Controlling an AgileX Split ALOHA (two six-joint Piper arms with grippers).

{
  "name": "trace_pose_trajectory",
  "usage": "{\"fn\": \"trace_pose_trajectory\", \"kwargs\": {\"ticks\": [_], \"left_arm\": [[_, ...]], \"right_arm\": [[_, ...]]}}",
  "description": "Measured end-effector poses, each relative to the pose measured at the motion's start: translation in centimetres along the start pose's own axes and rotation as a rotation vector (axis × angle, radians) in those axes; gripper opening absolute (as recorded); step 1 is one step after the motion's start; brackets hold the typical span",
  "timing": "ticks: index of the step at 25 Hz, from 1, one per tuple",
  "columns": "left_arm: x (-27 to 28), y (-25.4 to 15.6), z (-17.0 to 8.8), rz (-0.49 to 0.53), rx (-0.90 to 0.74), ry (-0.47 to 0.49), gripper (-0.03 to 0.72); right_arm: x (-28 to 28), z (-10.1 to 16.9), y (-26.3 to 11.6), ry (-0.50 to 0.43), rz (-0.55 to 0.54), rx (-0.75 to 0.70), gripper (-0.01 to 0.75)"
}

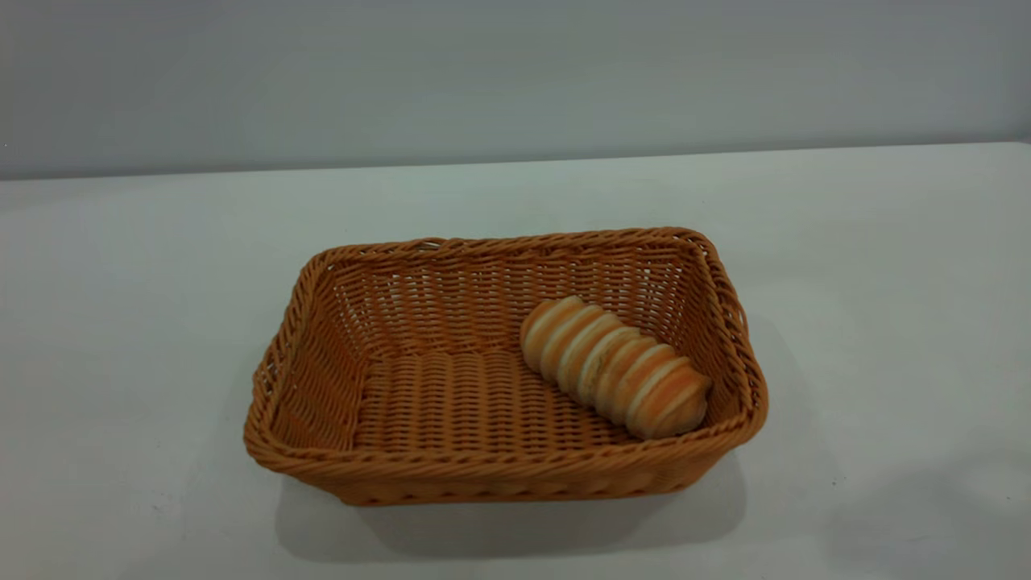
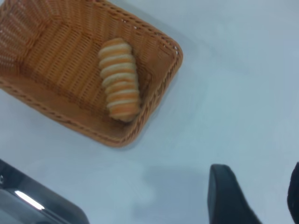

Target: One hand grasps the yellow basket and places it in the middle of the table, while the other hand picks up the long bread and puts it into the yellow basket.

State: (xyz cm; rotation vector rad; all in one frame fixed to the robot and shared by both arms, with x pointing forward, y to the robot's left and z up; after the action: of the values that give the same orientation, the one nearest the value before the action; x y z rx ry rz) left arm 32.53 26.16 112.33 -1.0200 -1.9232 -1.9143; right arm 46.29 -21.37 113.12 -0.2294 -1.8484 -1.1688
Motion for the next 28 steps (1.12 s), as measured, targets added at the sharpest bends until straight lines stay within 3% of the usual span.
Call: {"fn": "trace_pose_trajectory", "kwargs": {"ticks": [8,17,28], "left_arm": [[1.4,-6.8,0.8,0.021,0.037,0.074,0.594],[2.2,-10.6,0.9,-0.108,0.014,0.092,0.594],[-1.6,-13.8,2.0,0.024,0.024,0.12,0.594]], "right_arm": [[5.8,3.0,-5.9,-0.039,-0.137,-0.007,0.36],[7.3,6.3,-13.1,-0.036,-0.22,-0.004,0.36],[7.2,8.6,-19.6,-0.073,-0.318,-0.039,0.36]]}}
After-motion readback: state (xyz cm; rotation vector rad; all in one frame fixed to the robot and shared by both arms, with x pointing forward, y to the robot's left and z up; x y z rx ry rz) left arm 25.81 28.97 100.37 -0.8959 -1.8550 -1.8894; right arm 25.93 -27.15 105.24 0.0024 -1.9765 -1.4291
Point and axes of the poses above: a point on each arm's last joint axis where the gripper is mounted, x pointing back along that axis away from the gripper, z along the wrist's bending axis when the last joint is at zero, y = z × x, the point moved 5 cm from there along -x, pointing out along that axis toward the gripper, and after that the axes turned 8 degrees about x, right-handed, at the moved point
